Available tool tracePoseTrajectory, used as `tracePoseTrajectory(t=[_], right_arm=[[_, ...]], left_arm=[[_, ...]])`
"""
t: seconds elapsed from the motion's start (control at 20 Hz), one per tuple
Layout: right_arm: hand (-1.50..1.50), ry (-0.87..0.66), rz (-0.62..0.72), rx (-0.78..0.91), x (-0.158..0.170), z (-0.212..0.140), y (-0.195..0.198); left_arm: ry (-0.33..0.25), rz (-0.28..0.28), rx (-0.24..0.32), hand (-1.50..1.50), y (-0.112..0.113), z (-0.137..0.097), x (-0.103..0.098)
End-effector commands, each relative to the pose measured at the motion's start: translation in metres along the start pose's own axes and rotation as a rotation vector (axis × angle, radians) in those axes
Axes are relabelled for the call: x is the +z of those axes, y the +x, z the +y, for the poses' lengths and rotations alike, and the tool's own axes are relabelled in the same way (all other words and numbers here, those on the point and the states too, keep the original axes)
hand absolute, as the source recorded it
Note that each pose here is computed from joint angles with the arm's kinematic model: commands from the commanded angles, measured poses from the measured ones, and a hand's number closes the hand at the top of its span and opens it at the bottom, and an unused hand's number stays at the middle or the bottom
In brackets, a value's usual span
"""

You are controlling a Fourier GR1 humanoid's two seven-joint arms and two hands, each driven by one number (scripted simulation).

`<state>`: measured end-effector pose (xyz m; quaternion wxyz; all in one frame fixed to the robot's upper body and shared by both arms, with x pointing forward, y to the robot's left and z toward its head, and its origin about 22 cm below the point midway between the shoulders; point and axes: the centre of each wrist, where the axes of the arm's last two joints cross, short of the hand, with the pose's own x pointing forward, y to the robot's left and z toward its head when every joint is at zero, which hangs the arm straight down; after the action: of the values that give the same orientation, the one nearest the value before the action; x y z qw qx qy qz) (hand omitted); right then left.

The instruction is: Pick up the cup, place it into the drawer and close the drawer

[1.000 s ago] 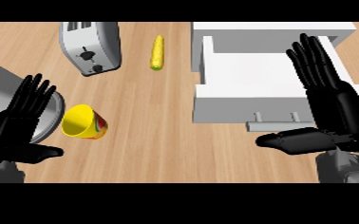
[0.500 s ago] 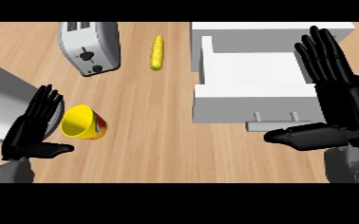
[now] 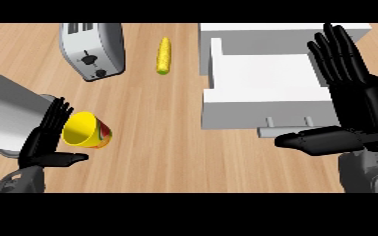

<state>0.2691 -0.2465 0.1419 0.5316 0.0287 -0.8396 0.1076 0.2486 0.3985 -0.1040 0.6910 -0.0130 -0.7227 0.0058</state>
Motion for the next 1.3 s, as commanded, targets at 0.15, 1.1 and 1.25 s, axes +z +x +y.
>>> tracePoseTrajectory(t=[0.15,1.1,1.25], right_arm=[[-1.50,0.009,0.016,0.004,-0.007,-0.018,-0.006],[-1.50,0.022,0.020,0.006,-0.012,-0.012,0.013],[-1.50,0.015,-0.012,0.006,-0.004,-0.016,0.007]], left_arm=[[0.002,-0.037,0.028,-1.50,-0.020,0.006,0.020],[-0.042,-0.082,0.060,-1.50,-0.031,-0.023,0.006],[-0.067,-0.086,0.108,-1.50,-0.025,-0.033,-0.012]])
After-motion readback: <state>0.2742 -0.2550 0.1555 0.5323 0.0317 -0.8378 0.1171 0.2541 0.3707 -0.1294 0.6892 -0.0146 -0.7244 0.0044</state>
